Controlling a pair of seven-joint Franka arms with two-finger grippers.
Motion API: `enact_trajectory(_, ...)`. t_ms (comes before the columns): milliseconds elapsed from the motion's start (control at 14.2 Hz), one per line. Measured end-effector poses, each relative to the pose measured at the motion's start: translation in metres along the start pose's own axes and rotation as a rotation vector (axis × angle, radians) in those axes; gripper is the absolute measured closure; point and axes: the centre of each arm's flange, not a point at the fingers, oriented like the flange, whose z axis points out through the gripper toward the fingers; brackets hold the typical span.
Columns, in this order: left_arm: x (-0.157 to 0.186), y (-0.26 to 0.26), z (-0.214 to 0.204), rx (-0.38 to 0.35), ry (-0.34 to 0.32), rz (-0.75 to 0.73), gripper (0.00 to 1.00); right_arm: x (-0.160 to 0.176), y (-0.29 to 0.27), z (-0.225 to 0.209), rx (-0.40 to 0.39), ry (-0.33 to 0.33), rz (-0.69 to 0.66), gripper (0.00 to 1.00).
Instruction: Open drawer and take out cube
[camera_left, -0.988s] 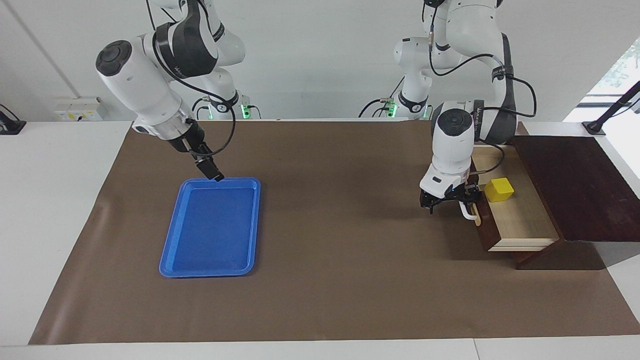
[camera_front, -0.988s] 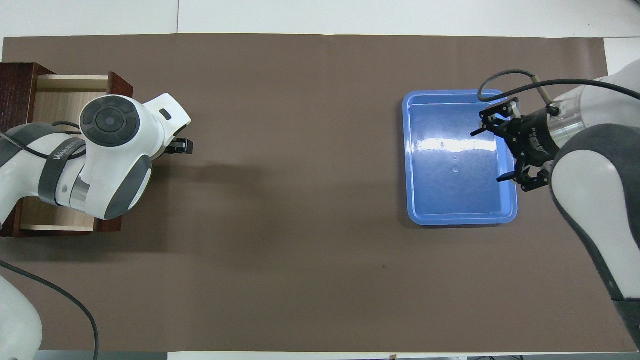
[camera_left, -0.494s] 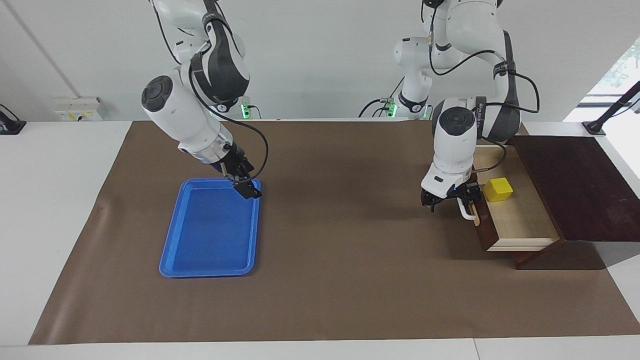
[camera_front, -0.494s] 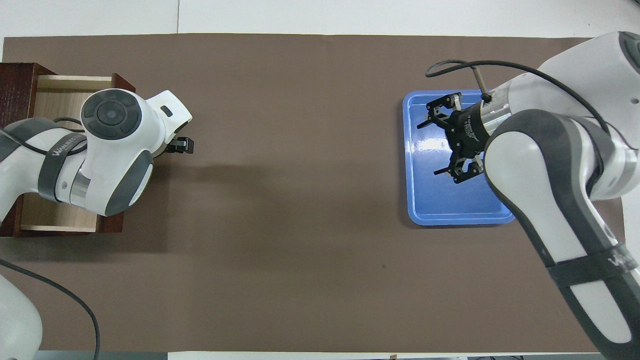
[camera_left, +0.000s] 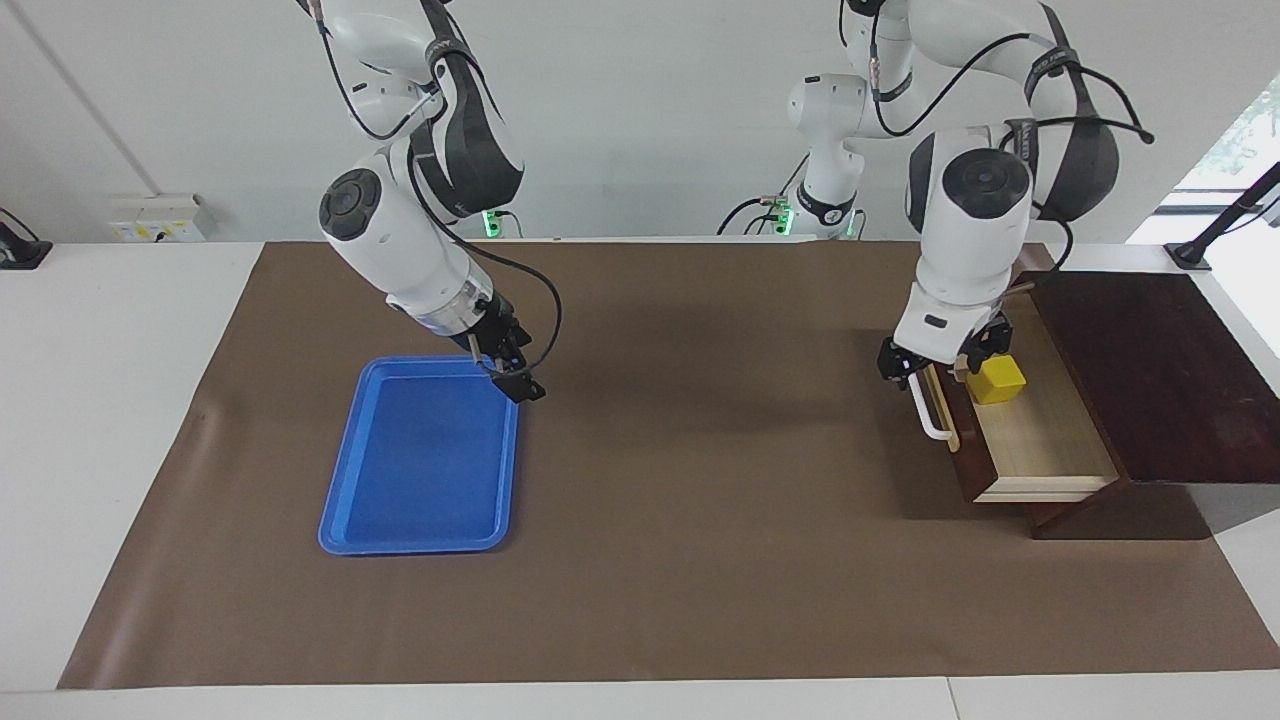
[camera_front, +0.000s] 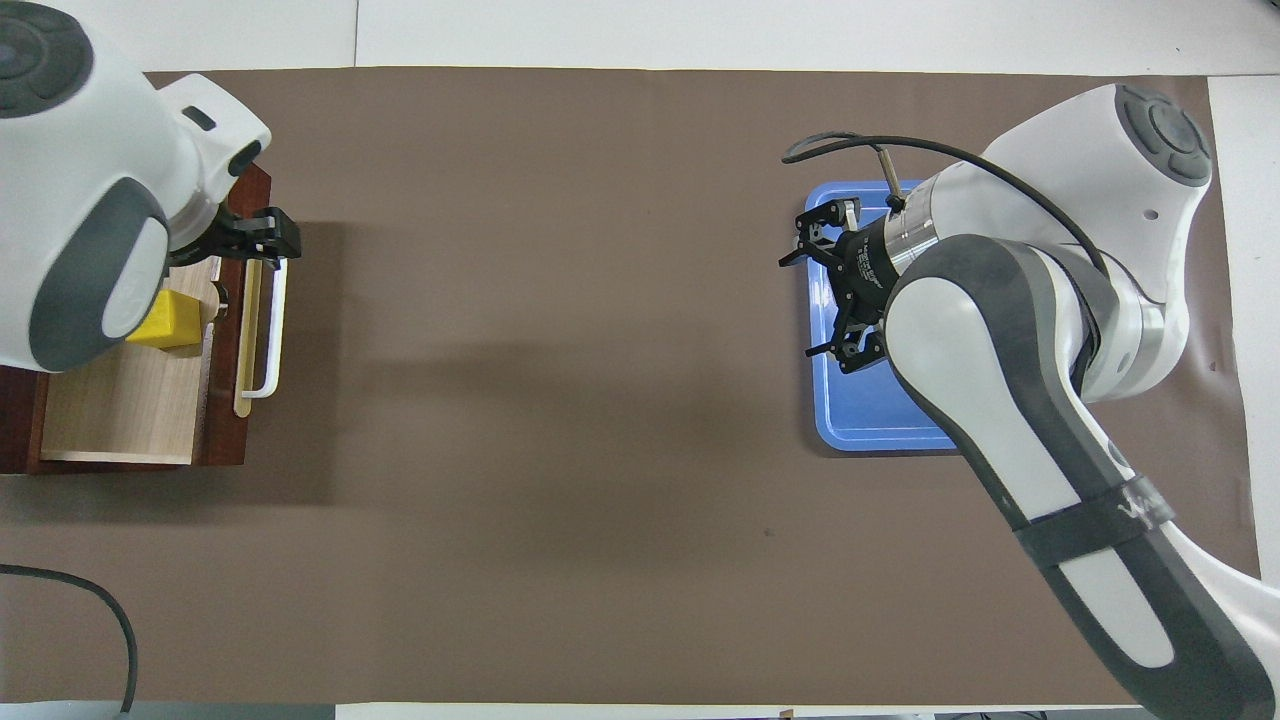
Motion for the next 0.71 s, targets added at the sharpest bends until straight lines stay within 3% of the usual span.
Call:
enact_trajectory(212,0.006,-0.045,-0.007,-0.026,-0.012,-0.350,0.00,-0.017,0.000,0.003,0.000,-0.062,0.014,0.01)
enact_trajectory(494,0.016,-0.080,0.013,-0.079,-0.049,-0.836,0.00,-0.046,-0.009,0.011,-0.005,-0.065,-0.012,0.01)
enact_trajectory(706,0.019,-0.110,0.046,-0.129,-0.038,-1.124,0.00,-0.069,-0.029,0.036,-0.022,-0.065,0.014,0.01)
